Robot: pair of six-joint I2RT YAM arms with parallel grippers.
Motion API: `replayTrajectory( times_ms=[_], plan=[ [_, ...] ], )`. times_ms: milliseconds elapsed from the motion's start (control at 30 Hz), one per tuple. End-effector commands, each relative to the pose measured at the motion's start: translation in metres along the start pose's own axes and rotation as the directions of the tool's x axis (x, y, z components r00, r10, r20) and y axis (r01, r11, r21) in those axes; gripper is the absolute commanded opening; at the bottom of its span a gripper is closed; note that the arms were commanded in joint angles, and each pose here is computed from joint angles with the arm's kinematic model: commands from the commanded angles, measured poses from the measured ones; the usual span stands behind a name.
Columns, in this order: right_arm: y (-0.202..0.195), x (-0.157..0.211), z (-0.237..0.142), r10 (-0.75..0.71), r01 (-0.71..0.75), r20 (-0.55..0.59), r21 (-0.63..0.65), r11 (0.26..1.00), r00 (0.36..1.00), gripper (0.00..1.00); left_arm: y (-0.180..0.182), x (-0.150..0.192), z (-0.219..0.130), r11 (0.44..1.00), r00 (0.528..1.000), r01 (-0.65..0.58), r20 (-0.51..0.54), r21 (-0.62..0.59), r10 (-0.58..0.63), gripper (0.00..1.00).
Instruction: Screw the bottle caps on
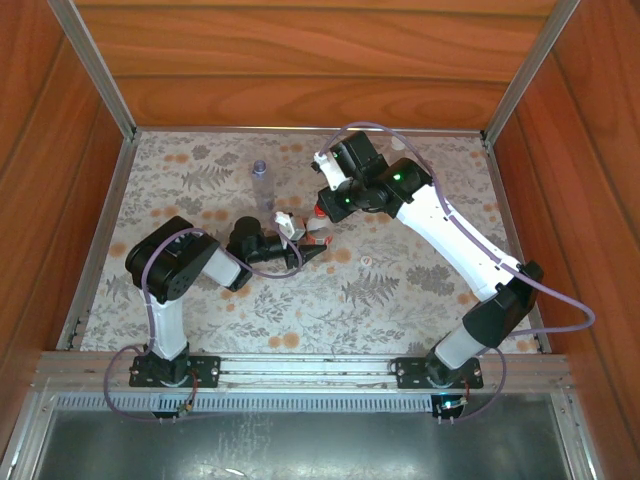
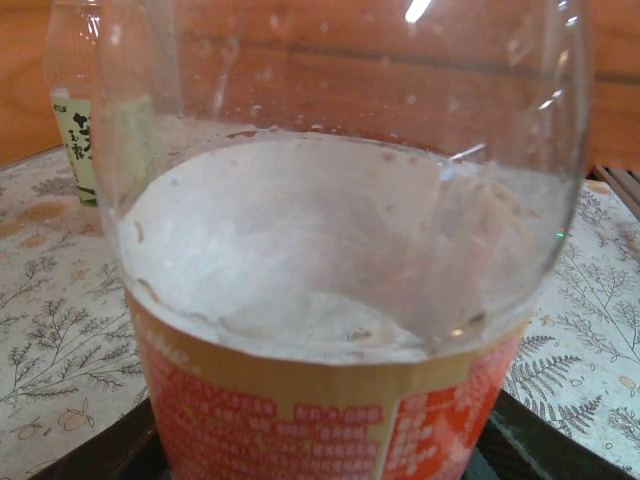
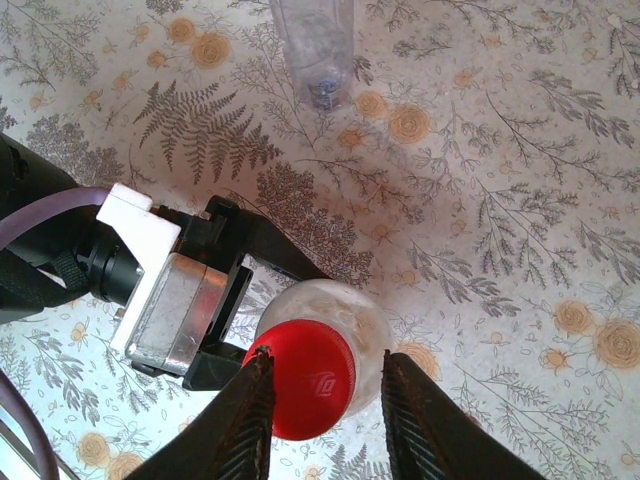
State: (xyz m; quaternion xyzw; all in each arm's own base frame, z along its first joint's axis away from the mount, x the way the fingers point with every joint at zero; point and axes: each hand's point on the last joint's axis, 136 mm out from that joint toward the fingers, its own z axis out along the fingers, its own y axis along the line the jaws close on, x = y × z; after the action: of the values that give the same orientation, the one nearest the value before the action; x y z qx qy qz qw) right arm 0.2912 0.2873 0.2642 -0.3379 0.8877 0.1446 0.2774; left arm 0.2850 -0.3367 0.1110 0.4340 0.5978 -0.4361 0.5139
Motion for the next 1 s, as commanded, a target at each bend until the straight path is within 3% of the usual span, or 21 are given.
replayTrajectory(
  times_ms=[0,200,467,733,967],
  plan=[
    [-0.002,-0.003,-0.006,0.020,-0.020,0.006,-0.003,1.000,1.000,0.39,-0.004,0.048,-0.005,0.991,0.982,0.133,-0.137,0.002,-0.131,0.56],
    [-0.002,-0.011,-0.009,0.024,-0.024,0.037,-0.012,1.000,0.999,0.44,-0.005,0.050,-0.006,0.991,0.981,0.137,-0.141,0.003,-0.135,0.56],
    [-0.005,-0.006,0.003,0.037,-0.037,0.004,-0.021,0.999,0.999,0.34,-0.005,0.050,-0.007,0.991,0.981,0.137,-0.141,0.000,-0.136,0.56],
    [0.000,0.002,0.004,0.051,-0.052,-0.020,-0.052,0.997,0.999,0.29,-0.005,0.051,-0.007,0.991,0.981,0.137,-0.141,-0.001,-0.136,0.56],
    [0.002,-0.006,-0.013,0.025,-0.023,0.032,-0.059,0.998,0.999,0.29,-0.004,0.049,-0.007,0.992,0.982,0.130,-0.137,0.000,-0.129,0.56]
  ],
)
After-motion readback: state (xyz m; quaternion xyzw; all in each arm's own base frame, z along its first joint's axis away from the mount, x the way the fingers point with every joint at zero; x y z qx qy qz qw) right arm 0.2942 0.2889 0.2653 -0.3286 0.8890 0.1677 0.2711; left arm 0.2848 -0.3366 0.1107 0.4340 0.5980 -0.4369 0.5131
